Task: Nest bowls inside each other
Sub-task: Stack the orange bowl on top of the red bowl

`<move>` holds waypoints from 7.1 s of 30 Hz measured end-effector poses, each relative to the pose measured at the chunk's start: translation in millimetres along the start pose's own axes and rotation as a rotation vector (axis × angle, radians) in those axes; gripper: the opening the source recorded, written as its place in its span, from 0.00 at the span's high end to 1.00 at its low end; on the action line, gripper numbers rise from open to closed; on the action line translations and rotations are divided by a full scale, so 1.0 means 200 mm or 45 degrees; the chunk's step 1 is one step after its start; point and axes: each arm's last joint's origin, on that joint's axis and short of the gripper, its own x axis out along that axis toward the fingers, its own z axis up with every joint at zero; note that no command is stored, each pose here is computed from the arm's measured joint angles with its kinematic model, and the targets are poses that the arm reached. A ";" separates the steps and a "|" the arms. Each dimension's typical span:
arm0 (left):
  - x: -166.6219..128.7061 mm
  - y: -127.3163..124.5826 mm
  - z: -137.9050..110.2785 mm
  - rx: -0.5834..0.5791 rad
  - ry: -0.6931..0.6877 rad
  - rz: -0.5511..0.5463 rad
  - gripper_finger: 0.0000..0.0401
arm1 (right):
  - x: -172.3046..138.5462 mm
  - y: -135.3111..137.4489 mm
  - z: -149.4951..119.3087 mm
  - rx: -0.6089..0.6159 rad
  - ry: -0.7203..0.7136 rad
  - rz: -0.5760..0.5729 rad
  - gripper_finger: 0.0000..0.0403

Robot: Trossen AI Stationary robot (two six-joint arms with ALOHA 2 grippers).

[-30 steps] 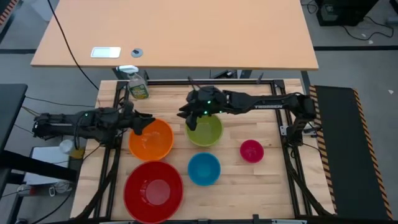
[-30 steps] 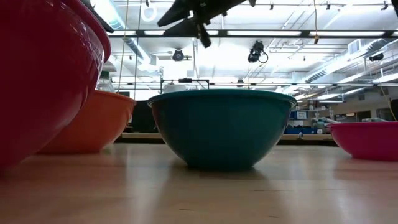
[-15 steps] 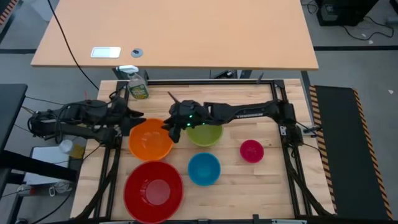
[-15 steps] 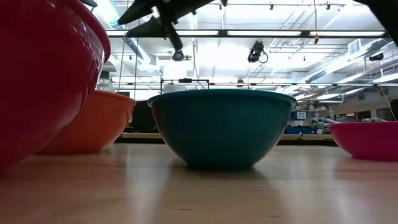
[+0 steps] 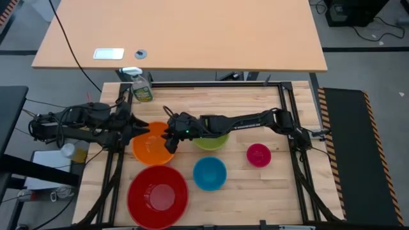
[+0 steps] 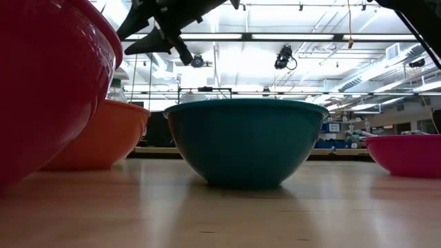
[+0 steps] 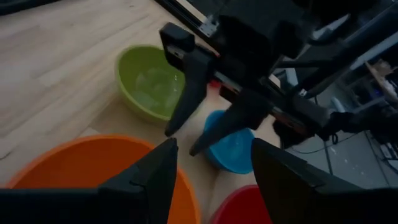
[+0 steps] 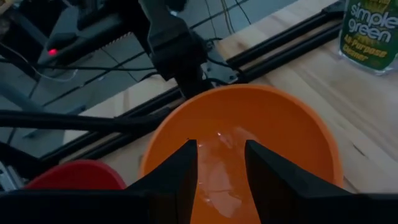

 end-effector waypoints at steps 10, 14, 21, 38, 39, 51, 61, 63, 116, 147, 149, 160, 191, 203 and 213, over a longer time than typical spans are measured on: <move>0.00 0.01 -0.01 -0.005 0.036 0.028 0.48 | 0.05 -0.10 -0.03 -0.019 0.088 -0.078 0.65; 0.00 0.02 -0.03 -0.005 0.069 0.055 0.48 | 0.07 -0.17 -0.01 -0.005 0.105 -0.091 0.64; 0.00 0.03 -0.02 -0.019 0.018 0.121 0.48 | 0.07 -0.31 0.02 -0.005 0.213 -0.058 0.49; 0.00 0.04 -0.01 -0.039 -0.073 0.200 0.48 | 0.12 -0.41 -0.02 -0.344 0.175 -0.151 0.31; 0.00 0.04 -0.01 -0.039 -0.078 0.206 0.48 | 0.12 -0.43 -0.04 -0.343 0.186 -0.152 0.31; 0.00 0.04 -0.01 -0.036 -0.085 0.217 0.48 | 0.17 -0.45 -0.23 -0.303 0.246 -0.120 0.38; 0.00 0.04 -0.01 -0.032 -0.084 0.218 0.48 | 0.15 -0.48 -0.26 -0.350 0.355 -0.318 0.39; 0.00 0.04 -0.01 -0.032 -0.084 0.218 0.48 | 0.14 -0.47 -0.24 -0.353 0.335 -0.311 0.39; 0.00 -0.01 0.04 0.075 -0.162 0.073 0.48 | 0.13 -0.52 -0.20 -0.118 0.392 -0.313 0.90; -0.15 -0.09 0.04 0.053 0.016 -0.673 0.48 | -0.07 -0.37 0.05 -0.045 0.103 -0.105 0.94; -0.16 -0.09 0.03 0.066 0.006 -0.678 0.48 | -0.08 -0.36 0.06 -0.041 0.080 -0.144 0.94; -0.19 -0.08 0.03 0.166 -0.078 -0.666 0.48 | -0.13 -0.35 0.10 -0.019 0.010 -0.189 0.94; -0.24 -0.08 0.18 0.066 -0.805 -0.206 0.48 | -0.41 0.15 0.11 -0.117 0.044 0.554 0.94; -0.05 -0.08 0.09 -0.027 -0.208 -0.305 0.48 | -0.25 0.39 -0.15 -0.018 -0.040 0.508 0.93; 0.01 -0.10 0.06 -0.023 -0.054 -0.337 0.48 | -0.10 0.39 -0.41 -0.077 0.090 0.198 0.93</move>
